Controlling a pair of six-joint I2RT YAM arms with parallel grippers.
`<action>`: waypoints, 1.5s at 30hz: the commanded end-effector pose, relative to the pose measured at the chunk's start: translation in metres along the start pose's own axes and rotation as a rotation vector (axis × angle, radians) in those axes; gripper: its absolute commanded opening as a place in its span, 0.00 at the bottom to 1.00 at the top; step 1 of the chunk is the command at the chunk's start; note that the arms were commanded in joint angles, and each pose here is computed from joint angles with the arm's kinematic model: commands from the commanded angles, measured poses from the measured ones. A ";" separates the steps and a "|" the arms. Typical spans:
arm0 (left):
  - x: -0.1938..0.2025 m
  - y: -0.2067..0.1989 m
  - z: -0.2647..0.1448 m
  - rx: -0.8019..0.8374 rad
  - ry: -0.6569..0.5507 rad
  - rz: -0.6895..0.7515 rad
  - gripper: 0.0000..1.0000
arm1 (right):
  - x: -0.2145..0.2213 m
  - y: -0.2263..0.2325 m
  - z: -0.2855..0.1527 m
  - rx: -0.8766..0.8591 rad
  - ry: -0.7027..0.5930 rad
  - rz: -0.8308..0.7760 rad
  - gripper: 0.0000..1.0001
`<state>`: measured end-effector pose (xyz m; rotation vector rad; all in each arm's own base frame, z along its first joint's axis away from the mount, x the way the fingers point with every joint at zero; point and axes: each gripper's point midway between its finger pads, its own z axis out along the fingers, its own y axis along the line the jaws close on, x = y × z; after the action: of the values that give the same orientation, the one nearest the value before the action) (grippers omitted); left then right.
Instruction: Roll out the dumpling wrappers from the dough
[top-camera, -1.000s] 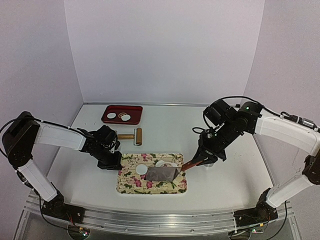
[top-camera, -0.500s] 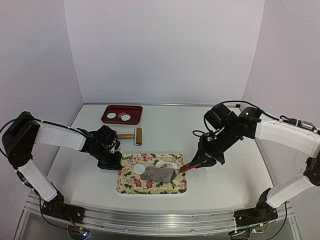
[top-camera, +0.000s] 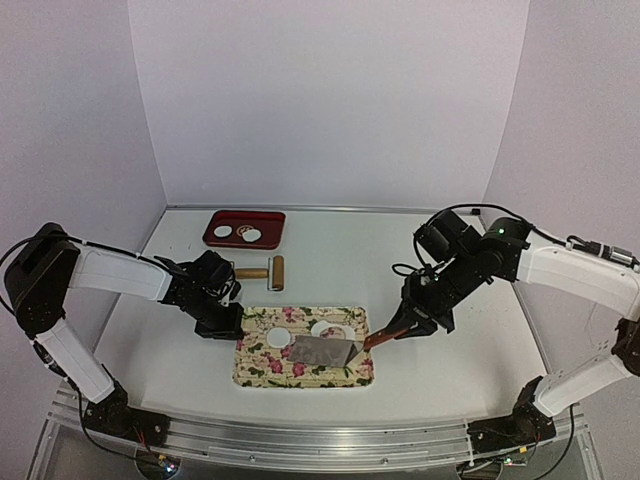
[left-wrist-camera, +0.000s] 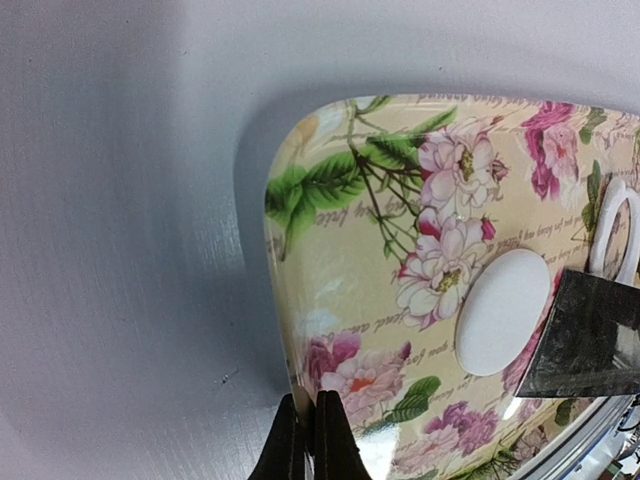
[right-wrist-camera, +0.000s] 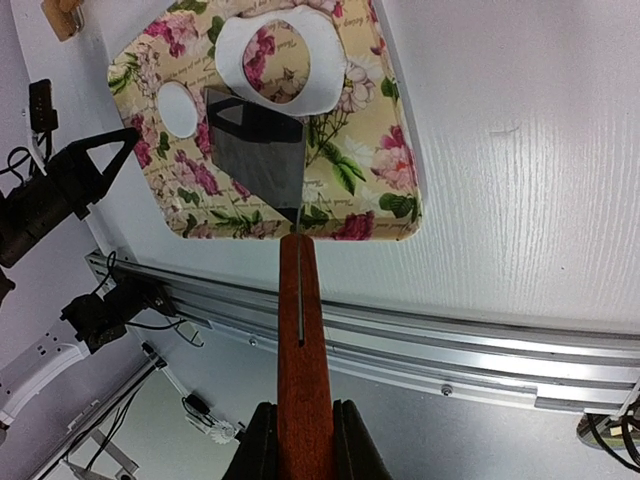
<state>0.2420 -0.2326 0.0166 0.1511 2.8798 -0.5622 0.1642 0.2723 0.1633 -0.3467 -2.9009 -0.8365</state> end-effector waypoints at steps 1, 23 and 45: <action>-0.010 -0.002 -0.004 -0.007 -0.037 0.029 0.00 | -0.014 -0.050 0.011 0.245 -0.058 0.084 0.00; -0.010 -0.007 0.000 0.019 -0.028 0.024 0.00 | -0.026 -0.044 0.030 0.164 -0.103 0.150 0.00; -0.017 -0.015 0.001 0.041 -0.030 0.025 0.00 | -0.037 -0.033 0.048 0.095 -0.115 0.103 0.00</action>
<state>0.2483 -0.2327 0.0170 0.1445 2.8644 -0.5575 0.1899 0.2972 0.1426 -0.4121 -2.9018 -0.9898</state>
